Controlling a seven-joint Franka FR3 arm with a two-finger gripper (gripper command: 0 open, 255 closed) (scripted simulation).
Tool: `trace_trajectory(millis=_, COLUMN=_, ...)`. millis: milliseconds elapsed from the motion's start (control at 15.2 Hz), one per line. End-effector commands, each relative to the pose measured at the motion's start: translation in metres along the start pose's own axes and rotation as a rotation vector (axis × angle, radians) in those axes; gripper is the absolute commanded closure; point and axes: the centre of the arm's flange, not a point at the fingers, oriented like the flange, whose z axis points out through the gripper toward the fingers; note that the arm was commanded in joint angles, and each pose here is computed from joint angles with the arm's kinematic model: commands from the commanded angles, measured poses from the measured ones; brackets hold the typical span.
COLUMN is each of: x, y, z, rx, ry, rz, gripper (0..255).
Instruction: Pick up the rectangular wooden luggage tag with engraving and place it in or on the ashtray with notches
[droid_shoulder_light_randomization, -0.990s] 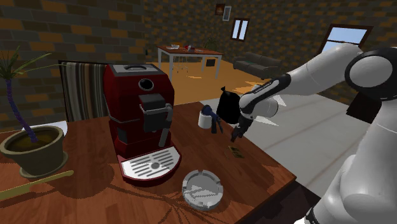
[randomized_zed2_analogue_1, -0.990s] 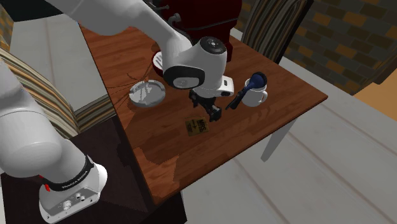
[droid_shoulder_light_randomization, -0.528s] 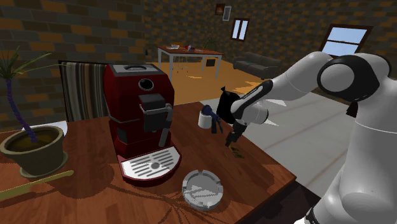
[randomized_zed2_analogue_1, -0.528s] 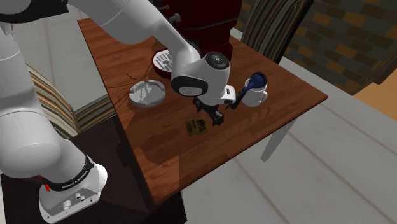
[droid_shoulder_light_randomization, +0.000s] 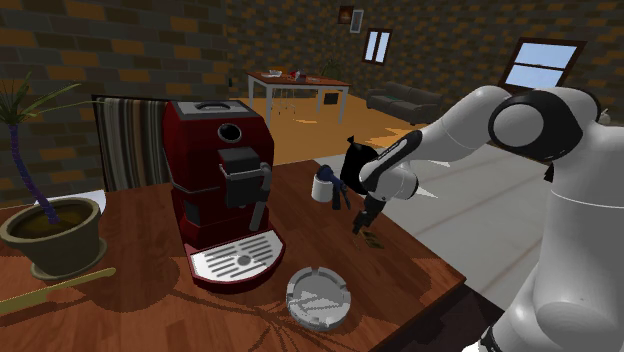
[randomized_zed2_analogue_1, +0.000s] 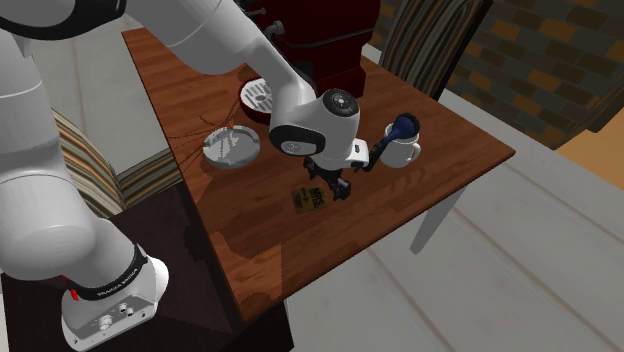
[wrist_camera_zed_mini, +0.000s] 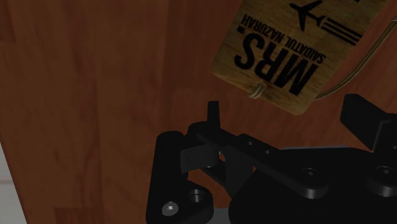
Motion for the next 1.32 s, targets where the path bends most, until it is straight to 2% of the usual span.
trace_trajectory(millis=0, x=0.0, y=0.0, z=0.0, rx=0.0, ry=0.0, rz=0.0, gripper=0)
trace_trajectory(millis=66, x=0.0, y=0.0, z=0.0, rx=0.0, ry=0.0, rz=0.0, gripper=0)
trace_trajectory(millis=132, x=0.0, y=0.0, z=0.0, rx=0.0, ry=0.0, rz=0.0, gripper=255)
trace_trajectory(millis=726, x=0.0, y=0.0, z=0.0, rx=0.0, ry=0.0, rz=0.0, gripper=255)
trace_trajectory(millis=1254, x=0.004, y=-0.007, z=-0.041, rx=0.0, ry=0.0, rz=0.0, gripper=255)
